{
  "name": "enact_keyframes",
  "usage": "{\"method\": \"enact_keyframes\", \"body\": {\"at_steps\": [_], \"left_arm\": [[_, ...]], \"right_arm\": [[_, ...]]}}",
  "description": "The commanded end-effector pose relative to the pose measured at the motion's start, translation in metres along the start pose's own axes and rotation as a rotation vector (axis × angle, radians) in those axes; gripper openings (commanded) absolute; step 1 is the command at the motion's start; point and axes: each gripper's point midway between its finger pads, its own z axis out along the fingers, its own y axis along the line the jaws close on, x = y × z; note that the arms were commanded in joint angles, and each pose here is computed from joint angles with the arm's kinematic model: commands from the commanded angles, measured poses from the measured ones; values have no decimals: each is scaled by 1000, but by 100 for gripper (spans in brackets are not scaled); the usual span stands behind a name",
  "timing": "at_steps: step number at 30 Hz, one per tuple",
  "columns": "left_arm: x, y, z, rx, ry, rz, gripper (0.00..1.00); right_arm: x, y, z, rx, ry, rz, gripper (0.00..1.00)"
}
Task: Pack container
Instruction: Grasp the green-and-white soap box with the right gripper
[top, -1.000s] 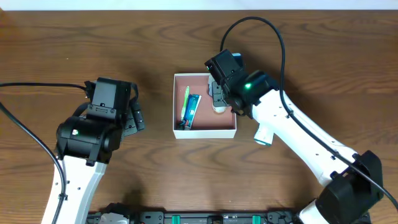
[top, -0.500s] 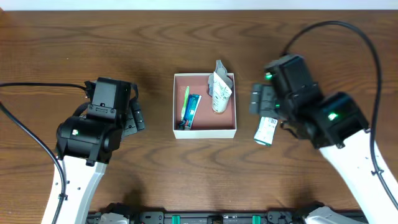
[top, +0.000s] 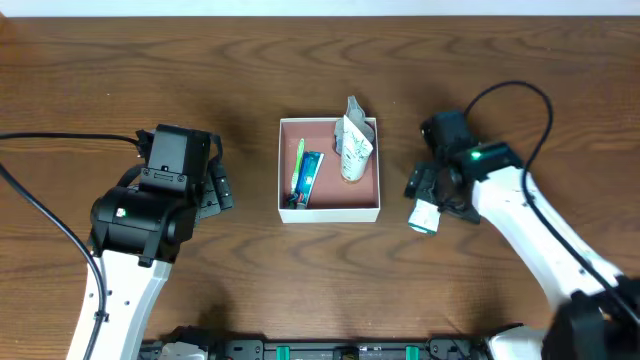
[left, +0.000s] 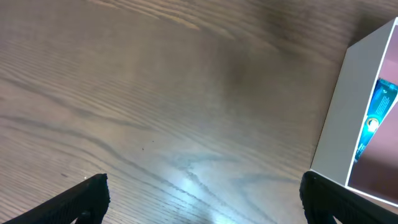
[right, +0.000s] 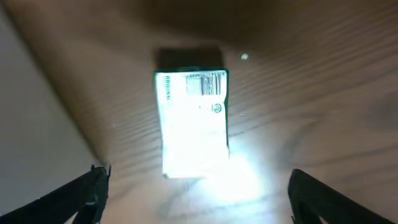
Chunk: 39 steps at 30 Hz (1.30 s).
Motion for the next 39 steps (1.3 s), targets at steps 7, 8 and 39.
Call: {"method": "enact_keyframes", "body": {"at_steps": [7, 8, 39], "left_arm": [[-2, 3, -1, -13, -5, 5, 98], [-2, 3, -1, -13, -5, 5, 98], [-2, 3, -1, -13, -5, 5, 98]], "right_arm": [[4, 2, 49, 25, 51, 59, 84], [3, 3, 55, 27, 53, 59, 82], [8, 29, -31, -184, -116, -138, 19]]}}
